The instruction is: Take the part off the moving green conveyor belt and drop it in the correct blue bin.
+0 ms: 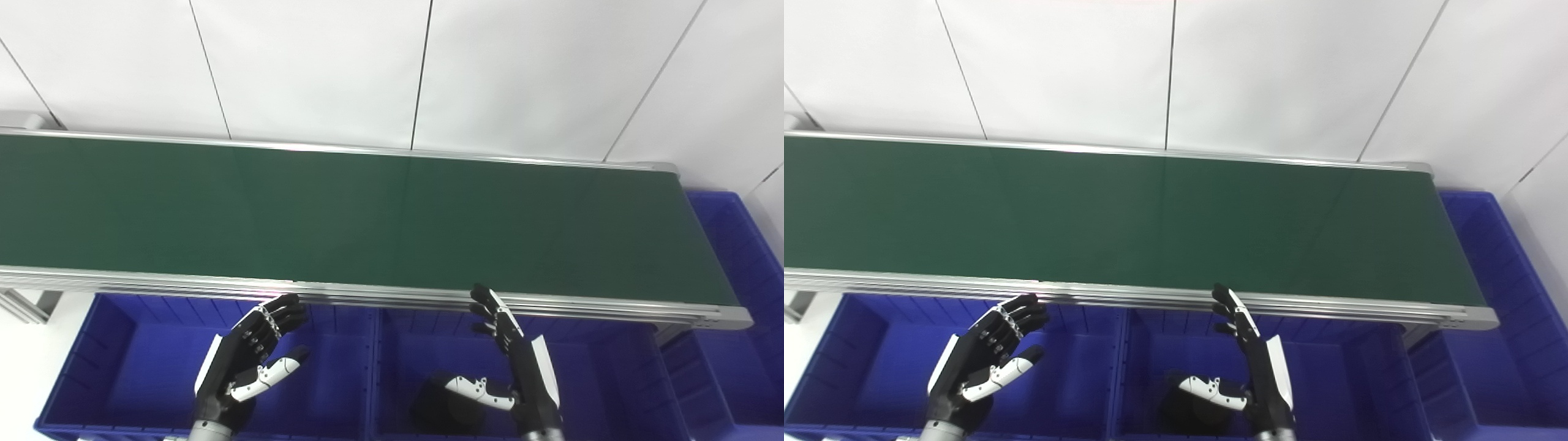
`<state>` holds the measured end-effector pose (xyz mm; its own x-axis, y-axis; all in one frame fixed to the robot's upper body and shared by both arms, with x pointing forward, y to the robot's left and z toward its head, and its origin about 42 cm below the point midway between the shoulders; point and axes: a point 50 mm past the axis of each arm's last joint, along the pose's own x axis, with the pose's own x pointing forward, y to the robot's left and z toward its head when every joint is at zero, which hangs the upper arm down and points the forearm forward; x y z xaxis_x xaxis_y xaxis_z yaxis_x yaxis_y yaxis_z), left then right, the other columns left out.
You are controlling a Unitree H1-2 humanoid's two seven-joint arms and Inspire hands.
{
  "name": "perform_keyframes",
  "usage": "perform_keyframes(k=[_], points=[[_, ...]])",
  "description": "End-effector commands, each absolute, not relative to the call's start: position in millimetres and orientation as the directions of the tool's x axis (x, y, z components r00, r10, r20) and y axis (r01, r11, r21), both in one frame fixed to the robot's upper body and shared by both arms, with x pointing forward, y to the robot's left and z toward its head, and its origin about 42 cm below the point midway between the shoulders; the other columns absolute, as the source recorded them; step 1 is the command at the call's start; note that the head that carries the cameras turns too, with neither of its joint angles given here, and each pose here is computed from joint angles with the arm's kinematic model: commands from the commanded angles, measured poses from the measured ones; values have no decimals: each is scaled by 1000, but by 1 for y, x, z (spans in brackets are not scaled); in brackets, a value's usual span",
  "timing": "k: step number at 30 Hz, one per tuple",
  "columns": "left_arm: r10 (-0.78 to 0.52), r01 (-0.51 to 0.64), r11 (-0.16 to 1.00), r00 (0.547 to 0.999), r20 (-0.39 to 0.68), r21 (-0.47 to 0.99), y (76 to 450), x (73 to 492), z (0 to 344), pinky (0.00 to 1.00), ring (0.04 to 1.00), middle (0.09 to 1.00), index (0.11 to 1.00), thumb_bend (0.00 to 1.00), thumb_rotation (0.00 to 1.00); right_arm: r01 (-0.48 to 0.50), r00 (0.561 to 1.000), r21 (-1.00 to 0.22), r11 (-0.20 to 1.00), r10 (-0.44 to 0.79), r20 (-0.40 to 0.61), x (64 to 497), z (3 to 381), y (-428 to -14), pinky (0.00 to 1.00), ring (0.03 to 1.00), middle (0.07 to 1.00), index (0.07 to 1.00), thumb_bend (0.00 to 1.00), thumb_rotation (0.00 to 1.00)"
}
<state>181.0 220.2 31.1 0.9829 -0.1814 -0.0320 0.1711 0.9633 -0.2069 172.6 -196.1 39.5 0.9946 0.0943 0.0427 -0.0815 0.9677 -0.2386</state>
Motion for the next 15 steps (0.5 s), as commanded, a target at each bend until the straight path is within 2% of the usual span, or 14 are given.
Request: perform_keyframes(k=[1,11,15], points=[[-190,188,962,982,12,-197,223,187,39,810,720,729,733,646,0,-90,991,-192,977,107,83,172,45,-192,710,826,865,897,693,177],[-196,194,961,981,8,-195,228,187,38,810,706,732,735,632,0,-62,995,-185,981,75,61,168,33,-190,676,775,824,835,680,118],[-195,192,964,981,2,-185,229,186,37,828,747,735,732,641,0,-54,996,-192,980,66,58,167,30,-191,663,759,812,829,687,84]])
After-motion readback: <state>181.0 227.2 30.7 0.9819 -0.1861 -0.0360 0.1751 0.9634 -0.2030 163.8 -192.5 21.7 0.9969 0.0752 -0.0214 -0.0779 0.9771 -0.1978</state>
